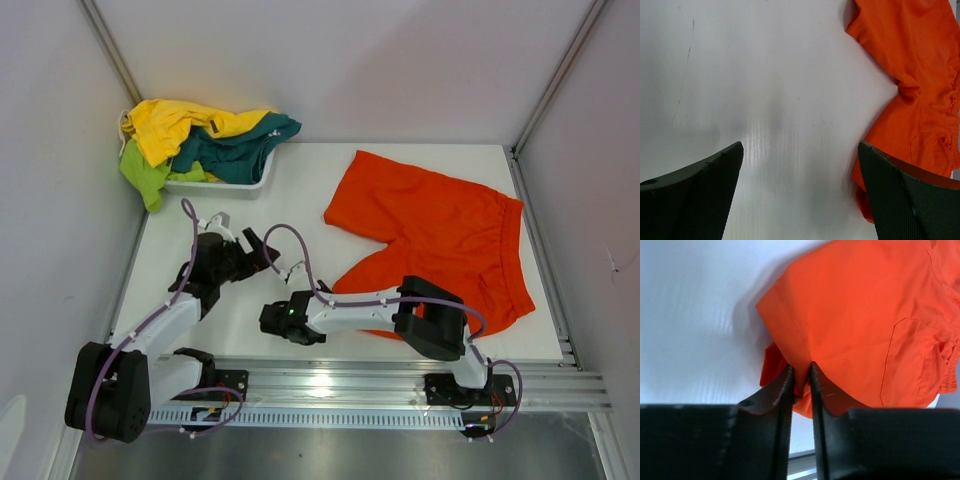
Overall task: Fold and stack the shorts
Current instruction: Flatten the shorts out
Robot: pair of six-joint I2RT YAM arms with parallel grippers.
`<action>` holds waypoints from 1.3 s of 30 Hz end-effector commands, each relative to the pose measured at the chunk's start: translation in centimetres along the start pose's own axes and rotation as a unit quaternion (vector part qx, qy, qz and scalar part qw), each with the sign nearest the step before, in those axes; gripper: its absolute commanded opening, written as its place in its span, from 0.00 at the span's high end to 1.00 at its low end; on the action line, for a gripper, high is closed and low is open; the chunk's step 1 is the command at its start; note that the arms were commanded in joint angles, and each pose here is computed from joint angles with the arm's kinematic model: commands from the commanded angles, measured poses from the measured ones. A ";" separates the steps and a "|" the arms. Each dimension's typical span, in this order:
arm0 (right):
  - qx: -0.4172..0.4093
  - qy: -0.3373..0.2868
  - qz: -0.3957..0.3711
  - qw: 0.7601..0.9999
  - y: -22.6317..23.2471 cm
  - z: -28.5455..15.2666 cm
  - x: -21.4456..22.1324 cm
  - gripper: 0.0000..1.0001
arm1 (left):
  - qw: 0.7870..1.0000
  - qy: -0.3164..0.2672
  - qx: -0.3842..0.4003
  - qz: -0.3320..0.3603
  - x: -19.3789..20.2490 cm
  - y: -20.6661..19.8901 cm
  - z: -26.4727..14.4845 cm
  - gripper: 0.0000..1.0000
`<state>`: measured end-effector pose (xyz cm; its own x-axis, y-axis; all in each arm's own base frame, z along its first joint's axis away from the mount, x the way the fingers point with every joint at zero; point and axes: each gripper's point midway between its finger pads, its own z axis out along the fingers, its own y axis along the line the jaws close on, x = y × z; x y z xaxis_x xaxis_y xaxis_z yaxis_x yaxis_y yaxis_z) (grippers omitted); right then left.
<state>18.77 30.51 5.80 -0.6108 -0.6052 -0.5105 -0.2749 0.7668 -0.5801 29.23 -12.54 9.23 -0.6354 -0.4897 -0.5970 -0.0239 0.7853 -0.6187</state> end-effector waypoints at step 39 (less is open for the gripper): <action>-0.230 -0.041 0.225 0.946 -9.7 2.0 -6.1 1.00 | 0.954 -0.036 0.163 0.250 8.1 -17.1 5.0 0.11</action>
<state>26.40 25.66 11.28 -0.7169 -0.2332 -0.6569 -0.2873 0.9575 -0.0264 26.05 -30.83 9.81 -0.5388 -0.0544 -0.8407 0.5249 0.7589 -0.3855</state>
